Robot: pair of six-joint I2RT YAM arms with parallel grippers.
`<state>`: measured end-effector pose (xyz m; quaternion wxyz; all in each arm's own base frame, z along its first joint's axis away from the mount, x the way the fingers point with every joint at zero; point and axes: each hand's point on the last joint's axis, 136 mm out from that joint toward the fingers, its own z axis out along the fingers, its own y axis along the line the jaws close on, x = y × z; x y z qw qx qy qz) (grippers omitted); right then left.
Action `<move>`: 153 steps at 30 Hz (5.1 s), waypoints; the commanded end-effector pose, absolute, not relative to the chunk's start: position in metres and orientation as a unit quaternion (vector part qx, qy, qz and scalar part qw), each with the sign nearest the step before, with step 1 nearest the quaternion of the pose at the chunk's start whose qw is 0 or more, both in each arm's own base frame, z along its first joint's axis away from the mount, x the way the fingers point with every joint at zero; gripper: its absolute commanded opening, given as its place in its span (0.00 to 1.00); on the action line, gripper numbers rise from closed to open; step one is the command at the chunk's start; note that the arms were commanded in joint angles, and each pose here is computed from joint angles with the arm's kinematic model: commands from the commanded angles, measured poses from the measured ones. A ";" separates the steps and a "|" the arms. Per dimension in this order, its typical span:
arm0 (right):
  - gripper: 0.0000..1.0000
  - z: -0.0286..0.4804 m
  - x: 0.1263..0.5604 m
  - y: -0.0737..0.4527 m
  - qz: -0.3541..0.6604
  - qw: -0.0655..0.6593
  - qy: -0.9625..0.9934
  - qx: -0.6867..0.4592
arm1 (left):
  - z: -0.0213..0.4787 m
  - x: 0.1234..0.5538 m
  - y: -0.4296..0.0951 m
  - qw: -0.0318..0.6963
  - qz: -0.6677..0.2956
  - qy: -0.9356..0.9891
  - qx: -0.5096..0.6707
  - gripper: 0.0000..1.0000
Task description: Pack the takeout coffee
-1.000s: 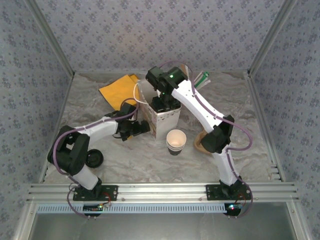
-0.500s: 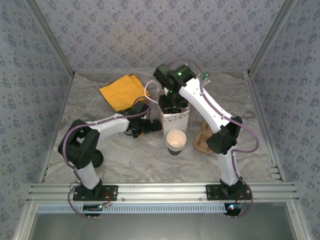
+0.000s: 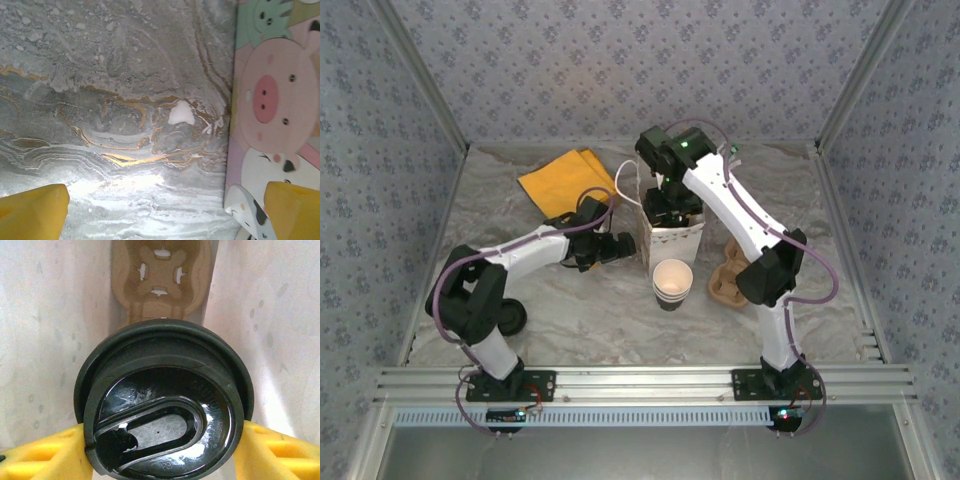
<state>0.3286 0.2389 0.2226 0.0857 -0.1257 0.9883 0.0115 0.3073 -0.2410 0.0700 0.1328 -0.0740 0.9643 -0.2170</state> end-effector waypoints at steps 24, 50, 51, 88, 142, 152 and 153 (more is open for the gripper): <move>0.66 0.219 0.321 0.220 0.010 0.046 0.997 -0.063 | 0.038 0.284 -0.294 0.099 -0.254 0.962 -0.023 1.00; 0.66 0.218 0.326 0.220 0.009 0.044 0.998 -0.045 | 0.072 0.302 -0.287 0.133 -0.254 0.958 -0.028 1.00; 0.66 0.218 0.326 0.221 0.011 0.045 0.998 -0.043 | 0.075 0.302 -0.282 0.137 -0.253 0.957 -0.030 1.00; 0.66 0.198 0.328 0.205 -0.007 0.022 1.000 -0.011 | 0.132 0.286 -0.225 0.184 -0.248 0.951 -0.021 1.00; 0.67 0.184 0.336 0.207 -0.001 0.026 0.999 -0.023 | 0.173 0.277 -0.184 0.229 -0.257 0.937 -0.049 1.00; 0.66 0.185 0.337 0.207 -0.003 0.026 0.999 -0.023 | 0.172 0.277 -0.183 0.229 -0.257 0.938 -0.050 1.00; 0.66 0.184 0.337 0.207 -0.004 0.025 0.999 -0.023 | 0.172 0.277 -0.184 0.229 -0.257 0.938 -0.050 1.00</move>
